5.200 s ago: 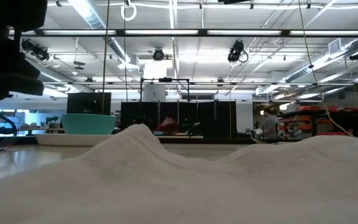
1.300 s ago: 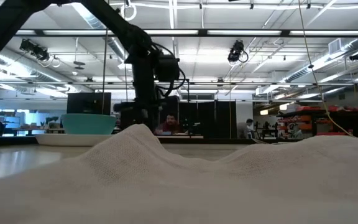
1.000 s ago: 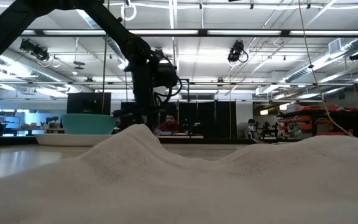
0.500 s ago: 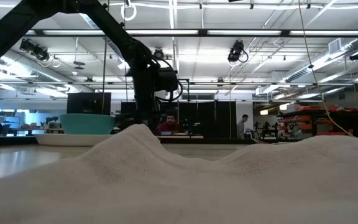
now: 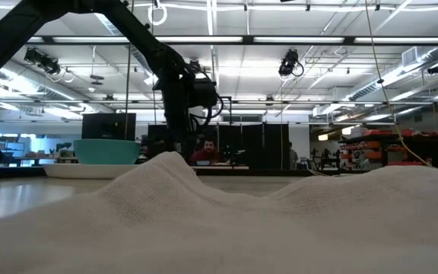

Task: Set table place
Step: Put the yellow spoon on the blue bowl

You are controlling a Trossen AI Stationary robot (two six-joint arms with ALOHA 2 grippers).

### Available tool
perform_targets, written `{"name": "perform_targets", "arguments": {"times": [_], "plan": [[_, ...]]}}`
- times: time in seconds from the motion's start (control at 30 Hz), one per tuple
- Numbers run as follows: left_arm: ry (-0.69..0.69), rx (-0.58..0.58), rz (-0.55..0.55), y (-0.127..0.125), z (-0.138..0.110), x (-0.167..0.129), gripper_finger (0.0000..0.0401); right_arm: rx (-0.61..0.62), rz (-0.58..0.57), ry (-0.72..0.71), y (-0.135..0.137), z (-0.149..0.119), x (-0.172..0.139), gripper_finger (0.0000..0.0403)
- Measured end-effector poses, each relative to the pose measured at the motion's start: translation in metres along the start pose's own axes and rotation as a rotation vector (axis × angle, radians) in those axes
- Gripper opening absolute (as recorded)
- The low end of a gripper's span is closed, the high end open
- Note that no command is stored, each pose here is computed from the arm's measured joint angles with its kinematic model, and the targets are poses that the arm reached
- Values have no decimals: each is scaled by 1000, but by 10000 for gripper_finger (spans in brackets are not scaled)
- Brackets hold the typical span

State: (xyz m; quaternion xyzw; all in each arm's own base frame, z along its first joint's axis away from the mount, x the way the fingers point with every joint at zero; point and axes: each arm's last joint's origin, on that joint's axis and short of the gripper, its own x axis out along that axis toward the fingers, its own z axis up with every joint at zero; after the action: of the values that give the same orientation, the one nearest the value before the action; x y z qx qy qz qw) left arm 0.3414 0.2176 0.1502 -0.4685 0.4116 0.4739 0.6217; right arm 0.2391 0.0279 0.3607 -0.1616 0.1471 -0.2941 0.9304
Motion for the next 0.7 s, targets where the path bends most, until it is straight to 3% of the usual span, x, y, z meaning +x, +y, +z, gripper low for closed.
{"name": "perform_targets", "arguments": {"times": [0.33,0.5,0.7], "plan": [[-223,257,-62,-19,-13,-69,56,63,15,73,-24,-10,-21,215],[-371,414,-97,-33,-40,-117,50,164,29,179,-43,-24,-22,215],[-469,605,-191,-43,-83,-170,46,199,27,382,-63,-48,-4,215]]}}
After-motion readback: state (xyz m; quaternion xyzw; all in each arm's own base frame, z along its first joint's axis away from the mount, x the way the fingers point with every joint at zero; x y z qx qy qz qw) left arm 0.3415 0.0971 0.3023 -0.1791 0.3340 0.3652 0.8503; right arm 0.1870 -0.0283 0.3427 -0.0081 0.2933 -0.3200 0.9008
